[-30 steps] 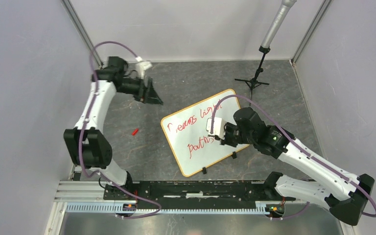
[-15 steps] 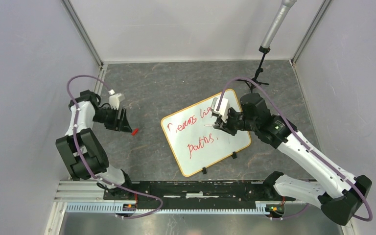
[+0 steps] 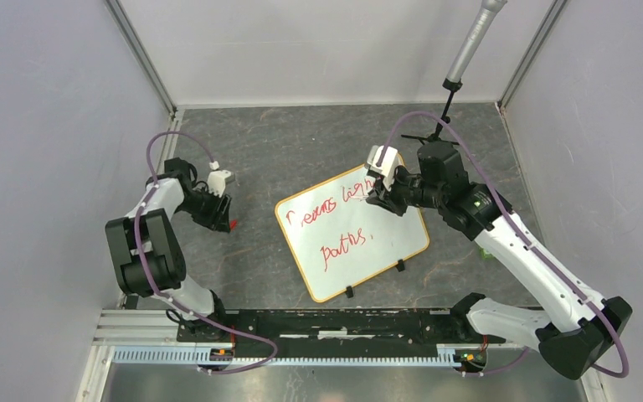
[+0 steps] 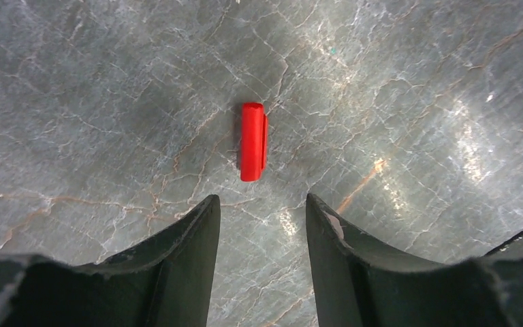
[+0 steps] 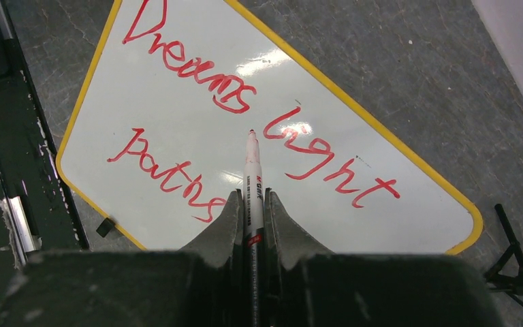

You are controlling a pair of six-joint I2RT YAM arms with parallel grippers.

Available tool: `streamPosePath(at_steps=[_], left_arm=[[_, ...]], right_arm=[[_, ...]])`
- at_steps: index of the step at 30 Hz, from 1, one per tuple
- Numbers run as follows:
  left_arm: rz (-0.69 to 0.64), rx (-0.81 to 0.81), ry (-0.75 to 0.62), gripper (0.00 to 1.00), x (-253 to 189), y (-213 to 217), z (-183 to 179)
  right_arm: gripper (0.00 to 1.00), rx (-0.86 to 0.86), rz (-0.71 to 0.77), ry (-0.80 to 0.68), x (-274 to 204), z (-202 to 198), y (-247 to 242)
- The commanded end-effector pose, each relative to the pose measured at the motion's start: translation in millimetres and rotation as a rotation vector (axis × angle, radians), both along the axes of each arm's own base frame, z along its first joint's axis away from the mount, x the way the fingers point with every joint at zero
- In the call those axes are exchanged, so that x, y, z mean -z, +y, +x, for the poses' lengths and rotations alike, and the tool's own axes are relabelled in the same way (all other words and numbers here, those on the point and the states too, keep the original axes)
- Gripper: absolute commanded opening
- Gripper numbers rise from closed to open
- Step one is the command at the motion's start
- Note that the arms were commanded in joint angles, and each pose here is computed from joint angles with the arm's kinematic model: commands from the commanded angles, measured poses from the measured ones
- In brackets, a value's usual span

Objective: Write a sentence on the whiteboard
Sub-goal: Pick up the pen cap from the center of the board.

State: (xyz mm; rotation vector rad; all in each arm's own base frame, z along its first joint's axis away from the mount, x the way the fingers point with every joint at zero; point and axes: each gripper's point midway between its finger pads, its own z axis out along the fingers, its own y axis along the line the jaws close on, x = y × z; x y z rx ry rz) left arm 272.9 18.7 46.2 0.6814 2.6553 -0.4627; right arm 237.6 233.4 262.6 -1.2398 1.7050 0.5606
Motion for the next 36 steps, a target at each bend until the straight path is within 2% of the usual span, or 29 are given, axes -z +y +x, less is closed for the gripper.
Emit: streamPosePath(at_steps=[1,12,18,23,26,36], left_arm=[[0.061,0.065,-0.038,0.54,14.5,2.5,8.7],[0.175,0.135,-0.018,0.44,46.0,-7.0,2.7],[0.24,0.19,-0.013,0.35,58.5,-18.3,-0.6],[0.205,0.173,0.003,0.11,51.3,-28.8,-2.6],[0.125,0.16,0.004,0.03,26.6,-42.0,-4.3],[-0.04,0.143,-0.27,0.02,-131.2,-74.3,21.7]], right_arm=[[0.0,-0.006,0.037,-0.009,-18.4,3.9,4.5],[0.0,0.063,0.053,-0.017,-26.9,17.9,0.7],[0.0,0.084,0.059,-0.034,-37.3,26.7,1.9],[0.0,0.103,0.055,-0.048,-38.0,29.5,-1.0],[0.0,0.101,0.07,-0.045,-39.4,29.0,0.4],[0.0,0.067,0.112,-0.014,-42.1,23.1,8.8]])
